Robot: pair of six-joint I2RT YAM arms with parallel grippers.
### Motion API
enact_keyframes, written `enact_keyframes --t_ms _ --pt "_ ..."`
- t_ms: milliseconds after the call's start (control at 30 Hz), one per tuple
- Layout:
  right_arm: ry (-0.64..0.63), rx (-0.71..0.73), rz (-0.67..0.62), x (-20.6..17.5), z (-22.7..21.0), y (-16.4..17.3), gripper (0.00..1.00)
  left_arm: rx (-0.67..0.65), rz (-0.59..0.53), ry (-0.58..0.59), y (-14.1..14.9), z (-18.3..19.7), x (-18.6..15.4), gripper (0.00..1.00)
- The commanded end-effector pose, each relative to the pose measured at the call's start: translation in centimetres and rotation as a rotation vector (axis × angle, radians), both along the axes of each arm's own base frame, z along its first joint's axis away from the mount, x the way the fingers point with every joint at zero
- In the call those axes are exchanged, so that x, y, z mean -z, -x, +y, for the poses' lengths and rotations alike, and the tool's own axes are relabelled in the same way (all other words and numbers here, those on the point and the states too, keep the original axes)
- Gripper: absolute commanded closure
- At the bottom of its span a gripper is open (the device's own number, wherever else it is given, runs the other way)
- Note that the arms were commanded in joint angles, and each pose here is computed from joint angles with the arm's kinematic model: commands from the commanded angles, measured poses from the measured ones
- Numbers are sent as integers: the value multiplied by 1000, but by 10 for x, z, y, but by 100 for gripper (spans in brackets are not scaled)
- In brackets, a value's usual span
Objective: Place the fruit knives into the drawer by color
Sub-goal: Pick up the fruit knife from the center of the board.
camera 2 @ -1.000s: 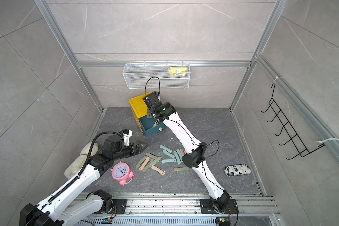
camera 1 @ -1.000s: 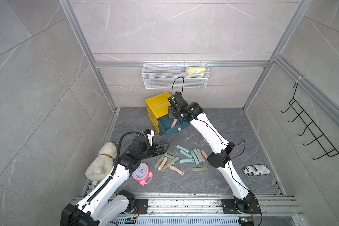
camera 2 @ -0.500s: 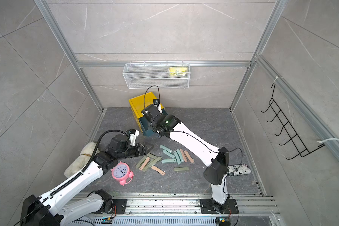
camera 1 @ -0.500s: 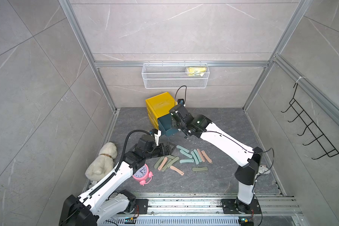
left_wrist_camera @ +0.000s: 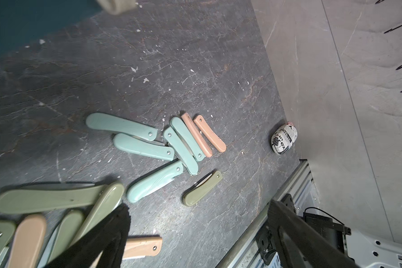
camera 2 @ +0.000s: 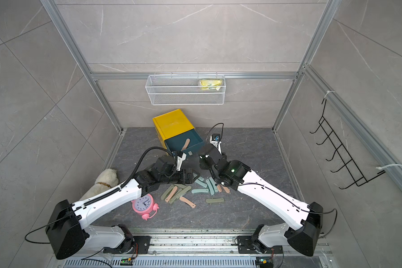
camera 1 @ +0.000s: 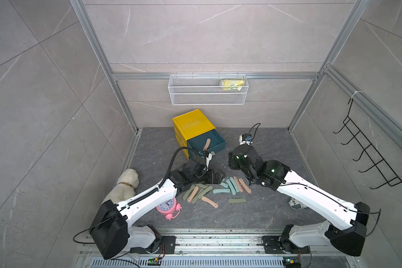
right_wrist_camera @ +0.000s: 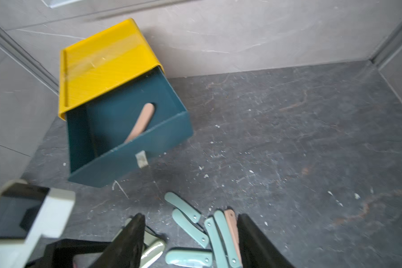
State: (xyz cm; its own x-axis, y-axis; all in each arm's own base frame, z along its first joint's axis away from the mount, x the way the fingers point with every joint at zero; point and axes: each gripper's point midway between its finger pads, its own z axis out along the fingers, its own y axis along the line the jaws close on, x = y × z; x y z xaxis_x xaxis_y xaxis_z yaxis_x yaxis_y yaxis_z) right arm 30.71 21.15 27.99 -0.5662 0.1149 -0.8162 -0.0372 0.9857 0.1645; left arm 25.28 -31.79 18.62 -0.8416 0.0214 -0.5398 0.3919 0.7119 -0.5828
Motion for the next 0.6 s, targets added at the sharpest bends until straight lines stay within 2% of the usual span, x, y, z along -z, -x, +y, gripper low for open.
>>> enact_keyframes --t_ms 0,200,567 --pt "12 107 59 28 -38 12 35 48 -50 -19 -7 -21 -6 7" --pt "-22 224 184 86 -86 28 36 111 -29 -66 -10 -55 13 8" --pt "7 296 223 105 -115 41 37 214 -7 -190 -27 -107 51 20"
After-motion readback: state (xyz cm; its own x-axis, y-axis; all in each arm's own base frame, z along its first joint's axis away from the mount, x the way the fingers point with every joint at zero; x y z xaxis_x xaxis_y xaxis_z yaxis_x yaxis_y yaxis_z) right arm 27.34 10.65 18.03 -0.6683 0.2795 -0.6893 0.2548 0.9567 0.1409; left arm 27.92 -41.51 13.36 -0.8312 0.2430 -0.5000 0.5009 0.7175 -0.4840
